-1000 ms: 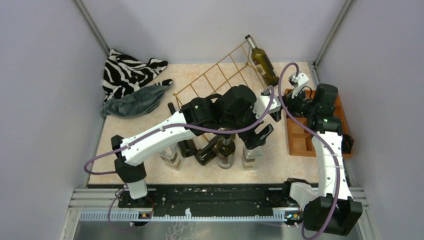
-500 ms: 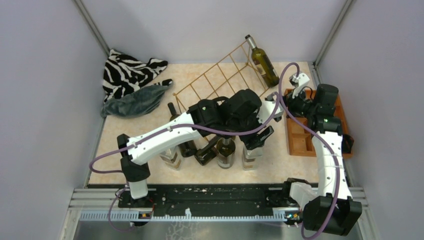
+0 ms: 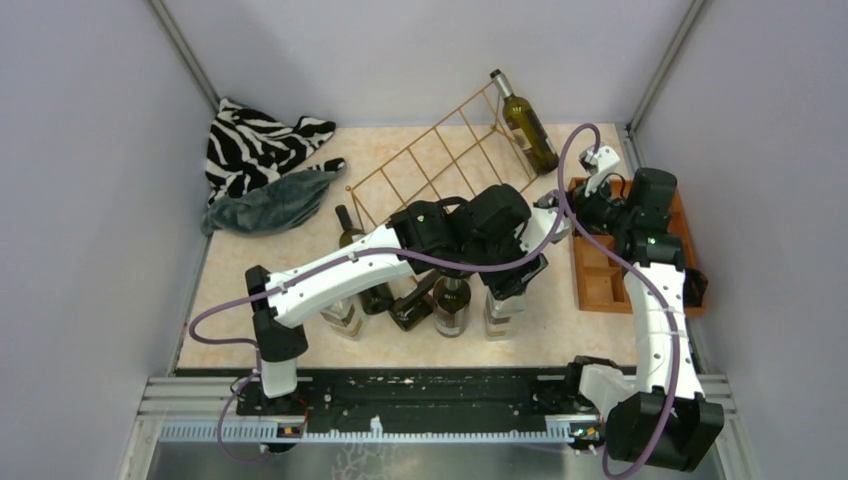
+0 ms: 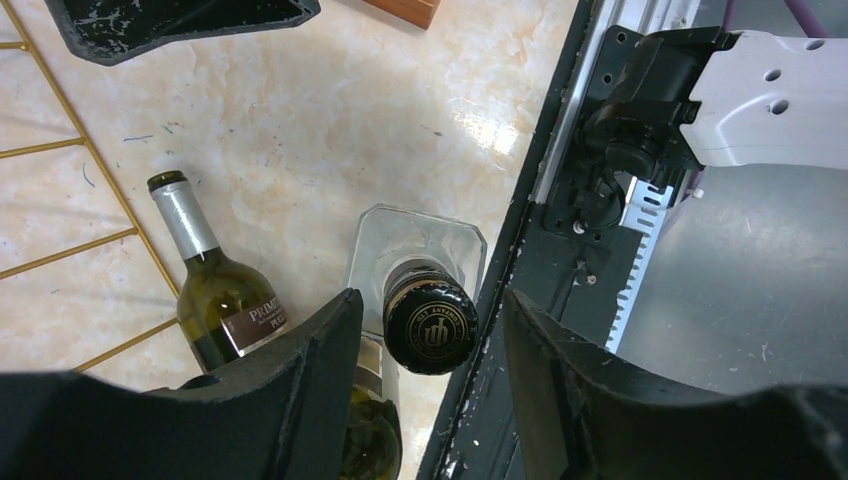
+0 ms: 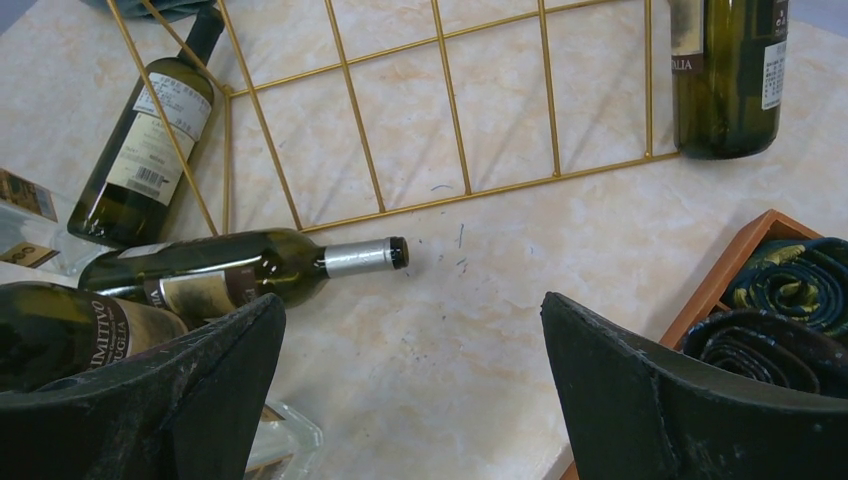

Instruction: Put the wine bottle on the wine rack

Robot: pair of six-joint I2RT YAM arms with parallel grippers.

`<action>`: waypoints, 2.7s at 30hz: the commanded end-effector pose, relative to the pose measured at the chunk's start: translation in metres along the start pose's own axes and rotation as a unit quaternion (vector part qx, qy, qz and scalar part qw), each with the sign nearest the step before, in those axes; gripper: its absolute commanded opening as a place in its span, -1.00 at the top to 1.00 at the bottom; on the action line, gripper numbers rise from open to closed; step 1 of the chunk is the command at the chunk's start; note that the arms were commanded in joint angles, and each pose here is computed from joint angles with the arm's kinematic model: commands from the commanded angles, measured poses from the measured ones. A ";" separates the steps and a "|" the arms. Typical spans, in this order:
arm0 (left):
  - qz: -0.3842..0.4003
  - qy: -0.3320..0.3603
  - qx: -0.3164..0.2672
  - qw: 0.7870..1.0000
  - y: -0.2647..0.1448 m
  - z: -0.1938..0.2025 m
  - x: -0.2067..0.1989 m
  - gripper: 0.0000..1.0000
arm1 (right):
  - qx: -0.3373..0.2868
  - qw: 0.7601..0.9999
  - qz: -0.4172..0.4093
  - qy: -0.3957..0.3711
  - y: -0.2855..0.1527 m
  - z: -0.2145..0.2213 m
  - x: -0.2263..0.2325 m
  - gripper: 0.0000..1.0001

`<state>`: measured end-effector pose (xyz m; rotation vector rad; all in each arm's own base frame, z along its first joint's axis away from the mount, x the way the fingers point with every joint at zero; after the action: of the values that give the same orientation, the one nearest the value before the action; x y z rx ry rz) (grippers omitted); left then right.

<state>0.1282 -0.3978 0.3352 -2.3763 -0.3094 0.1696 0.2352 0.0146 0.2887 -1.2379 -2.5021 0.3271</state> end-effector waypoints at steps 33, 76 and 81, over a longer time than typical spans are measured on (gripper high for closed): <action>0.005 0.015 -0.200 0.980 -0.031 -0.064 0.041 1.00 | -0.018 0.997 0.065 -0.049 -0.010 -0.030 -0.013 -0.97; 0.104 0.058 -0.274 0.954 0.000 -0.061 0.134 1.00 | -0.005 0.959 -0.214 -0.189 0.009 0.026 0.012 -0.96; 0.109 0.064 -0.278 0.952 0.005 -0.059 0.137 1.00 | 0.006 0.956 -0.218 -0.195 0.025 0.042 0.010 -0.94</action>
<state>0.2732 -0.4022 0.3220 -2.7632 -0.1108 0.2285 0.2225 0.0281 0.2495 -0.6766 -2.8917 0.5133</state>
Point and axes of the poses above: each gripper's point midway between its finger pads, its own y axis out along the fingers, its own x axis along the line the jaws close on, z = x × y, the point moved 9 cm from there along -y, back along the fingers, and after that the axes turned 4 degrees about y, right-handed, at the moved point
